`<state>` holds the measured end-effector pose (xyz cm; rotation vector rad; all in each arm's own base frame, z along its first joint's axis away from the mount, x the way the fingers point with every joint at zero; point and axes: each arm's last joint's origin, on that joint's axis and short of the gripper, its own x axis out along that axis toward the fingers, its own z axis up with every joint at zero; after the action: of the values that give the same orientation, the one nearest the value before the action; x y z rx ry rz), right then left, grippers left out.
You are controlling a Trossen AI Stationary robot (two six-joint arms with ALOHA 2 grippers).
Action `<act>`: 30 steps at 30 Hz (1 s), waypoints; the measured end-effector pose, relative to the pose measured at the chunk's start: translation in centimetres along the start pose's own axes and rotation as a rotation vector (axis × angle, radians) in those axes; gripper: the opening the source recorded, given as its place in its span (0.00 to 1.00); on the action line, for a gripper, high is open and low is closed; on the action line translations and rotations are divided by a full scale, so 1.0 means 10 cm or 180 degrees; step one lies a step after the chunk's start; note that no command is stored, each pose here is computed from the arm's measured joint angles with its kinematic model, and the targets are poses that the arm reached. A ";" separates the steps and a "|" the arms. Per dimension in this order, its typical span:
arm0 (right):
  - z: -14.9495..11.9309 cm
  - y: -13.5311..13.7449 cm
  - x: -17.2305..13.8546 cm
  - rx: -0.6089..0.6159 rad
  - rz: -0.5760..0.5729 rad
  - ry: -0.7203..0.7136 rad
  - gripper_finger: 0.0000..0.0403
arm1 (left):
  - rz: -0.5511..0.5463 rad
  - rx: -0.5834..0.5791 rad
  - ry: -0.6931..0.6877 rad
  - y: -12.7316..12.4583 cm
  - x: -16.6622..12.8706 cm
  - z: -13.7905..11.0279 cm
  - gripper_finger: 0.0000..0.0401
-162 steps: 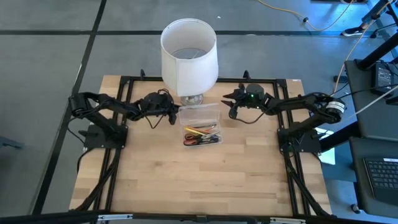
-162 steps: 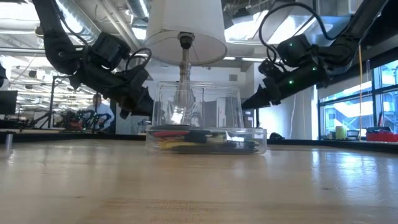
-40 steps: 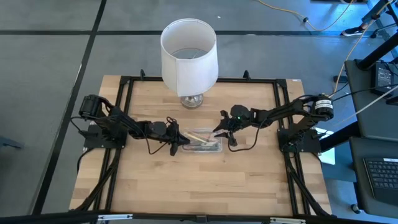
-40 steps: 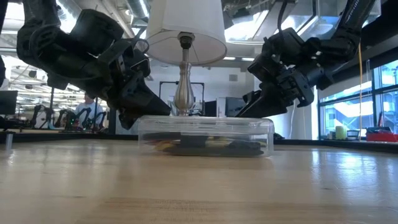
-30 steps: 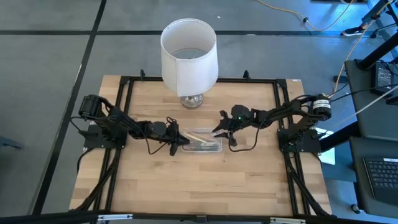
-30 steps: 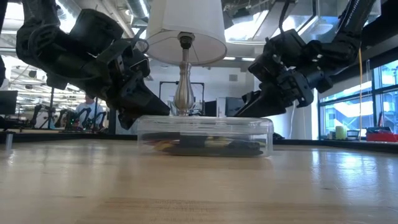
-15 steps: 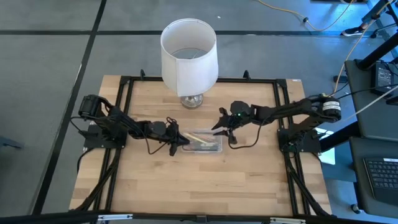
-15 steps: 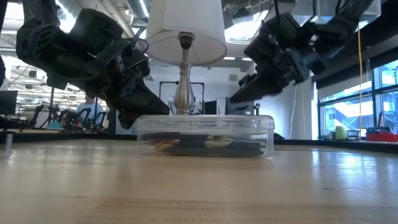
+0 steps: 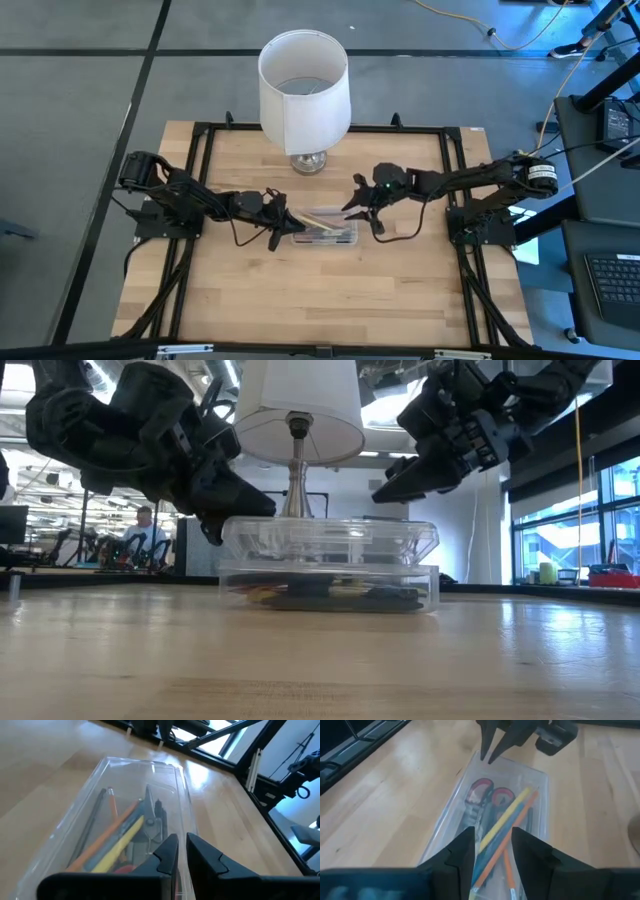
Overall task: Pick & place school supplies into a supply box
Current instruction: Close the transparent supply box
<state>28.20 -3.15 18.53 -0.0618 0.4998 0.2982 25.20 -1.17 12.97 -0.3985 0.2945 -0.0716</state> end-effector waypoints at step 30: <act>0.00 0.08 0.03 -0.0023 0.0052 0.0075 0.33 | 0.0001 0.0702 -0.0030 0.00 0.00 0.01 0.20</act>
<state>28.18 -2.30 18.36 -0.0684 0.5228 0.3157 25.27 -1.16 13.10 -0.1797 0.2740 -0.1008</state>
